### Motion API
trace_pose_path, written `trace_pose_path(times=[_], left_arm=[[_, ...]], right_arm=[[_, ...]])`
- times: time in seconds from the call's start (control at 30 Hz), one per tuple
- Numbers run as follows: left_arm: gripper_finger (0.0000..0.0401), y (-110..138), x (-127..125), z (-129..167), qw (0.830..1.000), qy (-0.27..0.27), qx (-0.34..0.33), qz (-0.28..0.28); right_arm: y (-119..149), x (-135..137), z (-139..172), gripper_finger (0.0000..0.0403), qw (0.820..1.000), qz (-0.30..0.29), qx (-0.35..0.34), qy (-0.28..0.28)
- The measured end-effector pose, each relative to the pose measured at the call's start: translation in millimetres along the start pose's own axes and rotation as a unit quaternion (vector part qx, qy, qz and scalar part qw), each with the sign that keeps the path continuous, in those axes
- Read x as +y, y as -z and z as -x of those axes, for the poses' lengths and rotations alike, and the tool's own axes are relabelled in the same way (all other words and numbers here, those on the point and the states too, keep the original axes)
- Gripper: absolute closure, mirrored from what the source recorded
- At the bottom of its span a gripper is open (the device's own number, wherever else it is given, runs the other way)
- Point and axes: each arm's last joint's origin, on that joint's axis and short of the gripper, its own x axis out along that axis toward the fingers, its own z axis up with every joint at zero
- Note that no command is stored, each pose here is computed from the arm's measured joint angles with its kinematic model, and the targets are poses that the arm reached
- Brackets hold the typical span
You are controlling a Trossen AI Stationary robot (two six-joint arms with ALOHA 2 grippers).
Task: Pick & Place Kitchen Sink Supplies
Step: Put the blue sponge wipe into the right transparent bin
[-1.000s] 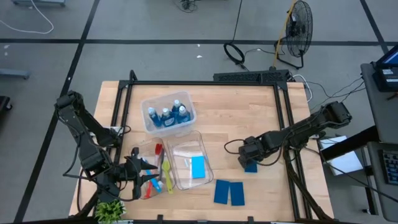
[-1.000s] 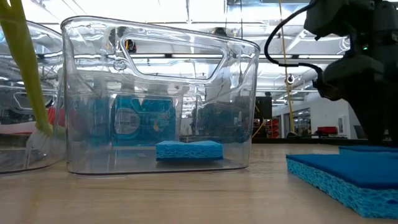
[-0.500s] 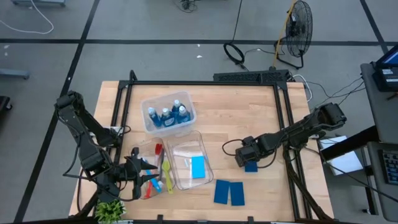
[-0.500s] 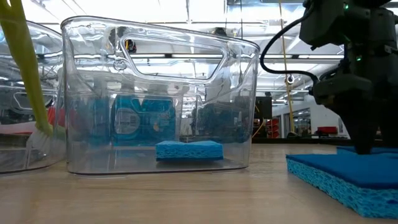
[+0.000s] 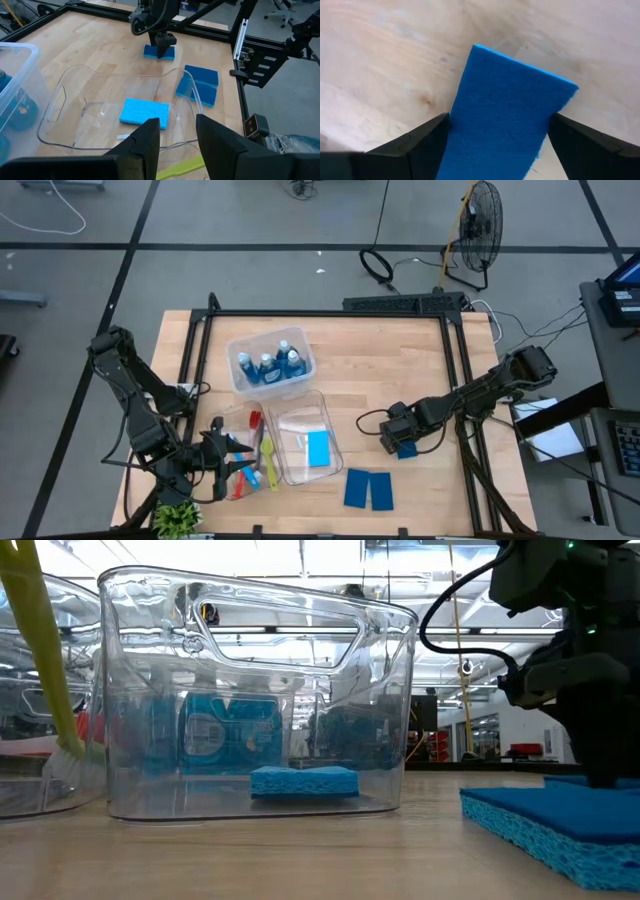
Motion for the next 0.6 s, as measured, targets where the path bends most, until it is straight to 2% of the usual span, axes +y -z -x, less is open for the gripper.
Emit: trace_pose_path(times=[0.27, 0.4, 0.5, 0.6], left_arm=[[0.0269, 0.0, 0.0, 0.0, 1.000, 0.000, 0.000, 0.000], [0.0269, 0.0, 0.0, 0.0, 1.000, 0.000, 0.000, 0.000], [0.0269, 0.0, 0.0, 0.0, 1.000, 0.000, 0.000, 0.000], [0.0269, 0.0, -0.1, 0.1, 1.000, 0.000, 0.000, 0.000]], right_arm=[[11.8, -6.4, -0.8, 0.0109, 0.997, 0.057, 0.018, 0.042], [18.2, -4.5, -1.2, 0.0116, 0.996, 0.076, 0.012, 0.037], [17.8, -1.0, -1.2, 0.0111, 0.999, 0.043, -0.003, 0.021], [15.5, -0.6, -1.1, 0.0105, 0.999, -0.029, -0.021, 0.018]])
